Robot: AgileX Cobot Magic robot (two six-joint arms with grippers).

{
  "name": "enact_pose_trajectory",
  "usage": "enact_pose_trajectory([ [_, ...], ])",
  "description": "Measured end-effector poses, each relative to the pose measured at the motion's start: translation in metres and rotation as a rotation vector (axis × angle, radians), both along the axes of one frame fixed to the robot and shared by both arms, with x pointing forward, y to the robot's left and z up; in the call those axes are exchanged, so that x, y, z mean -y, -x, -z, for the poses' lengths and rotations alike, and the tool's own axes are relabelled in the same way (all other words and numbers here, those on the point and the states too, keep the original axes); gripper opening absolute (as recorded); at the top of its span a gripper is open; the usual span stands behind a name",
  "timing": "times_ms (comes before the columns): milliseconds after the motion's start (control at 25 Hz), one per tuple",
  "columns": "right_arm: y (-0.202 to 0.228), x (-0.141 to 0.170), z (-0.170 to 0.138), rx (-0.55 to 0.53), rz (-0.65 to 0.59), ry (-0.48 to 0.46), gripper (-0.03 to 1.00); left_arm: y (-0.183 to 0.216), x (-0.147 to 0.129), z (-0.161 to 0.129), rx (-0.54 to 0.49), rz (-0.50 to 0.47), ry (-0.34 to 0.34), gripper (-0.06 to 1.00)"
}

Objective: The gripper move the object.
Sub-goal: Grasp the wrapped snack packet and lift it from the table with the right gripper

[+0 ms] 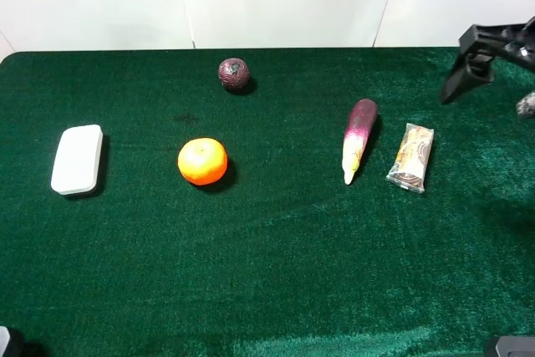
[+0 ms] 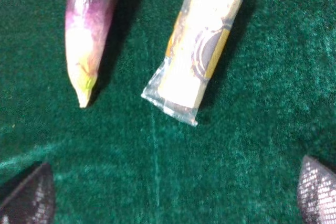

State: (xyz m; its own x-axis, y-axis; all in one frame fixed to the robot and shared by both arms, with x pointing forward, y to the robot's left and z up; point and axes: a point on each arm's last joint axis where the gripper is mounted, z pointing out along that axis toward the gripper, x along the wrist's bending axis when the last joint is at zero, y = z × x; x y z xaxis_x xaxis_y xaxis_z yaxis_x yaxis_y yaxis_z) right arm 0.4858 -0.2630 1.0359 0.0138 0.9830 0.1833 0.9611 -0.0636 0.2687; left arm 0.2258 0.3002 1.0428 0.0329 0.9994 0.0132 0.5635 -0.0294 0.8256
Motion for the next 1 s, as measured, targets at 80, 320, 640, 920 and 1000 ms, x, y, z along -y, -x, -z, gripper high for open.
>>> enact_pose_trajectory([
  [80,-0.007,0.000,0.008,-0.011,0.004,0.003,0.69,0.000,0.000,0.000,0.000,0.000,0.000,0.90],
  [320,-0.027,-0.001,0.035,-0.035,0.018,0.011,0.69,0.000,0.000,0.000,0.000,0.000,0.000,0.90],
  [640,-0.045,-0.002,0.065,-0.054,0.033,0.021,0.69,0.000,0.000,0.000,0.000,0.000,0.000,0.90],
  [920,-0.057,-0.002,0.088,-0.062,0.046,0.027,0.69,0.000,0.000,0.000,0.000,0.000,0.000,0.90],
  [1000,-0.059,-0.002,0.095,-0.067,0.048,0.030,0.69,0.000,0.000,0.000,0.000,0.000,0.000,0.90],
])
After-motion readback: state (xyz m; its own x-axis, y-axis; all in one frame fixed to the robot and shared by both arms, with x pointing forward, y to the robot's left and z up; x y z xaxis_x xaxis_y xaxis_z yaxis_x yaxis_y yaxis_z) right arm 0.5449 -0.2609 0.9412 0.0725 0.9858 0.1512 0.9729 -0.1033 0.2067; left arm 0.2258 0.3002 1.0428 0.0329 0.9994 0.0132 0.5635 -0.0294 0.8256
